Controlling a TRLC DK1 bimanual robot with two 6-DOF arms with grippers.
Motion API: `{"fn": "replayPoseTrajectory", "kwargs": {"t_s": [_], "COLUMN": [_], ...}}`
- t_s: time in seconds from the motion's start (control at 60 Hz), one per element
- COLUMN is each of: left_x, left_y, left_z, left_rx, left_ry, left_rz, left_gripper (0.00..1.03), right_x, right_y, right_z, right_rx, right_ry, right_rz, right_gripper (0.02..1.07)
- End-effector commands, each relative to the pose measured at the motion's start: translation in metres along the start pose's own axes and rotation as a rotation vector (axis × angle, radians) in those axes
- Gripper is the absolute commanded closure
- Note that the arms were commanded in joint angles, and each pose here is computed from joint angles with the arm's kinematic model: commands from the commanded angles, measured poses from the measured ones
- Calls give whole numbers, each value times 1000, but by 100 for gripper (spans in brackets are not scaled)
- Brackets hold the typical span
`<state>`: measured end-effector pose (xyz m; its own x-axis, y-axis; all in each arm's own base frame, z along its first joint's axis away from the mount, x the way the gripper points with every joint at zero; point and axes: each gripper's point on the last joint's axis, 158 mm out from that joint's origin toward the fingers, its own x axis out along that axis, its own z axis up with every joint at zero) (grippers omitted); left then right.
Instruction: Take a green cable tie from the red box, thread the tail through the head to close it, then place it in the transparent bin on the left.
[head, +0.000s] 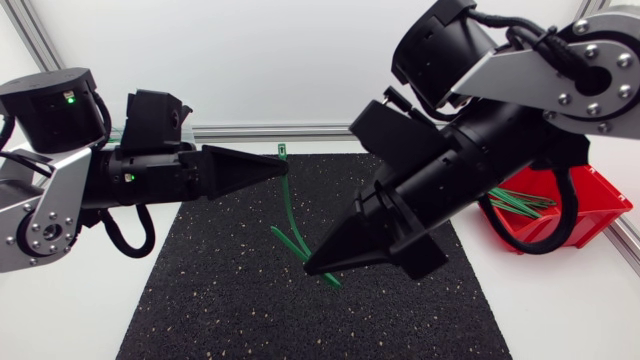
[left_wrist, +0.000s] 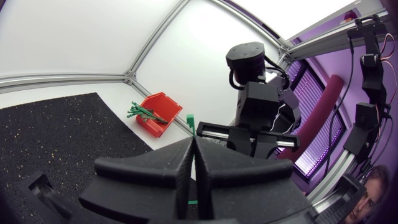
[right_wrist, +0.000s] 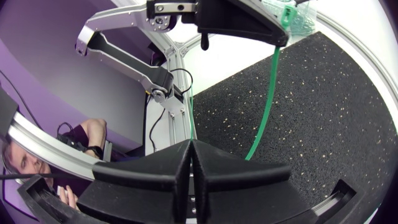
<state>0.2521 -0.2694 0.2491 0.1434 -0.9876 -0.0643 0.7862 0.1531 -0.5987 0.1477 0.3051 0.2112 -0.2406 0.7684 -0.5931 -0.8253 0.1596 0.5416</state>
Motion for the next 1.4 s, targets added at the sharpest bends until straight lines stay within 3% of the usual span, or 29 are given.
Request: {"fn": "replayPoseTrajectory", "kwargs": {"t_s": [0.0, 0.533, 0.633, 0.967, 1.383], "left_x": [1, 2, 1, -6, -2], "left_y": [-1, 4, 5, -6, 2], "left_z": [-6, -8, -10, -9, -12], "left_rx": [-28, -49, -49, 18, 4], "left_ry": [-1, -3, -3, -46, -55], "left_rz": [0, 17, 19, 20, 49], "left_gripper": [100, 100, 100, 100, 100], "right_x": [-2, -22, -23, -33, -36], "right_y": [-6, 18, 26, 49, 24], "right_z": [5, 57, 57, 56, 54], "right_rx": [185, 573, 688, 848, 967], "right_ry": [-1, -188, -164, -95, -109], "right_rz": [16, 159, 204, 356, 345], "right_gripper": [101, 101, 101, 101, 101]}}
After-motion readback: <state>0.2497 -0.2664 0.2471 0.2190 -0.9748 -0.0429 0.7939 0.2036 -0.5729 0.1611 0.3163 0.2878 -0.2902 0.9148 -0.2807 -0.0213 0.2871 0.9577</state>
